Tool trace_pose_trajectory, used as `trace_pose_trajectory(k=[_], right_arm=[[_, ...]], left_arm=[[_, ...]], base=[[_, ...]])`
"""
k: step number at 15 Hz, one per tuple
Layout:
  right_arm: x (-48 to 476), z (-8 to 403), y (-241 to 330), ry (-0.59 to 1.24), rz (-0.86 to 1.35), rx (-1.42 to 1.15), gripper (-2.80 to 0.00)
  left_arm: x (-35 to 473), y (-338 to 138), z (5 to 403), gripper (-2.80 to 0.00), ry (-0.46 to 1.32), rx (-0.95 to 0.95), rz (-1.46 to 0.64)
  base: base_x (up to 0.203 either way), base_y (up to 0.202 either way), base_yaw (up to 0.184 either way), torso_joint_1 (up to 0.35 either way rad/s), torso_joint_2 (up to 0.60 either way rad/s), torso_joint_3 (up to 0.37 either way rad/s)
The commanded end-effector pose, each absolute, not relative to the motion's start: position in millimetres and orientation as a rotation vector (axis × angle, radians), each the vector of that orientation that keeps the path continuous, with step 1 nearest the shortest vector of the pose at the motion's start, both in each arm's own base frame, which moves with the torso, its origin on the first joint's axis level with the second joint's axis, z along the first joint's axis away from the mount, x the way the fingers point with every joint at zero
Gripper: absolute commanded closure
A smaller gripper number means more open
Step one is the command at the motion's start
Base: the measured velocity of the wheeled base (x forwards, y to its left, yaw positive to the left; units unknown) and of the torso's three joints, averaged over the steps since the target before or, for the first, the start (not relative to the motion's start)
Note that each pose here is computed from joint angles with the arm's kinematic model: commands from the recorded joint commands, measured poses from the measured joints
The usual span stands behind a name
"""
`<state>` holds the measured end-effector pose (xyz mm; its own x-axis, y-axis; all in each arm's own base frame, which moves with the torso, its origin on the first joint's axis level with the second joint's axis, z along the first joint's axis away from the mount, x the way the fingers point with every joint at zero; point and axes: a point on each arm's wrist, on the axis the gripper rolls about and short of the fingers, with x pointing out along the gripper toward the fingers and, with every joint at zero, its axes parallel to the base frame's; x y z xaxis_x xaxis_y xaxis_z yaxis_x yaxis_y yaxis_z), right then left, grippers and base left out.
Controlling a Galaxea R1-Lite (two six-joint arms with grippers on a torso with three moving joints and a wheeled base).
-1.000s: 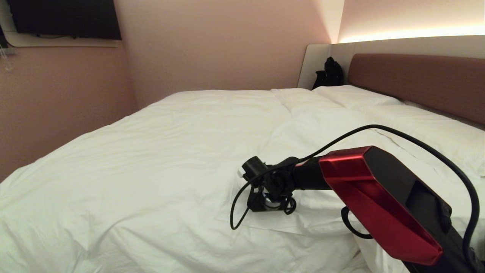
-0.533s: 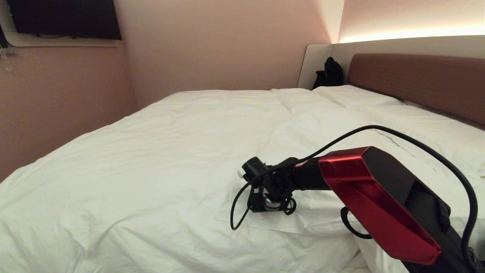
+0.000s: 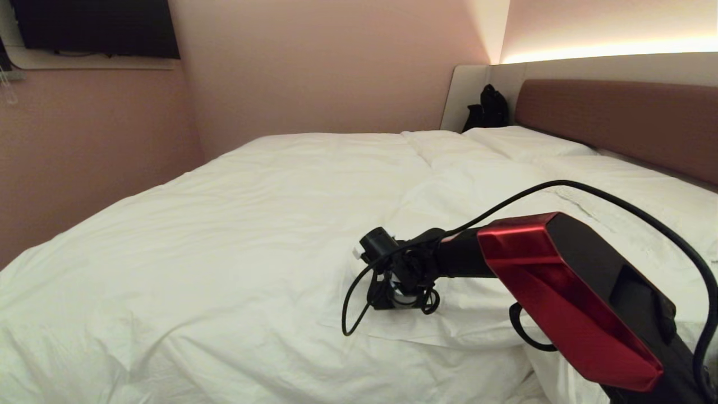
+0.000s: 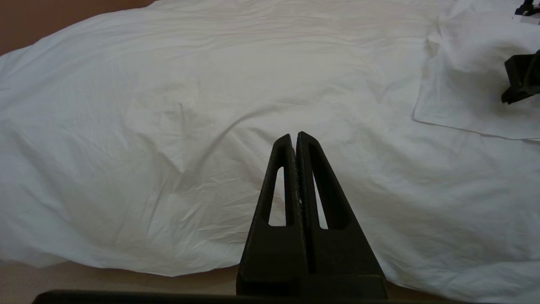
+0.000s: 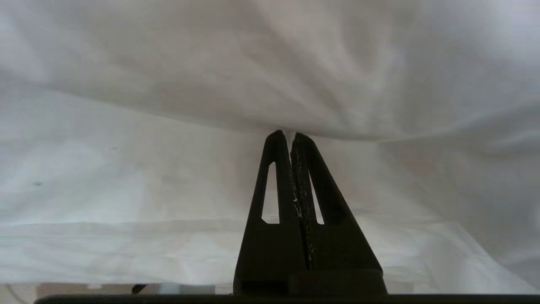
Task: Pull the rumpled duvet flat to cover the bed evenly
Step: Flatten the corners of the folded blanket
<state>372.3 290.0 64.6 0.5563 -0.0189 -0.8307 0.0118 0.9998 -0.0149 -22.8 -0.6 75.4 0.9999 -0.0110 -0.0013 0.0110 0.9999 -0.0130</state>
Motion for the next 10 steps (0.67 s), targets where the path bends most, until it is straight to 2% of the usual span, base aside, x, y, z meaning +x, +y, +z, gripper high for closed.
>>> trace_pose_trajectory(k=[1, 10], right_arm=[[369, 88, 287, 0.947, -0.008, 0.021, 0.00], [344, 166, 267, 0.836, 0.031, 0.109, 0.00]], left_arm=[[-23, -1, 75, 0.00, 0.002, -0.014, -0.011], [-23, -1, 75, 0.00, 0.002, -0.014, -0.011]], base=[[0.000, 0.000, 0.000, 0.000, 0.00, 0.000], [0.000, 0.000, 0.000, 0.000, 0.00, 0.000]])
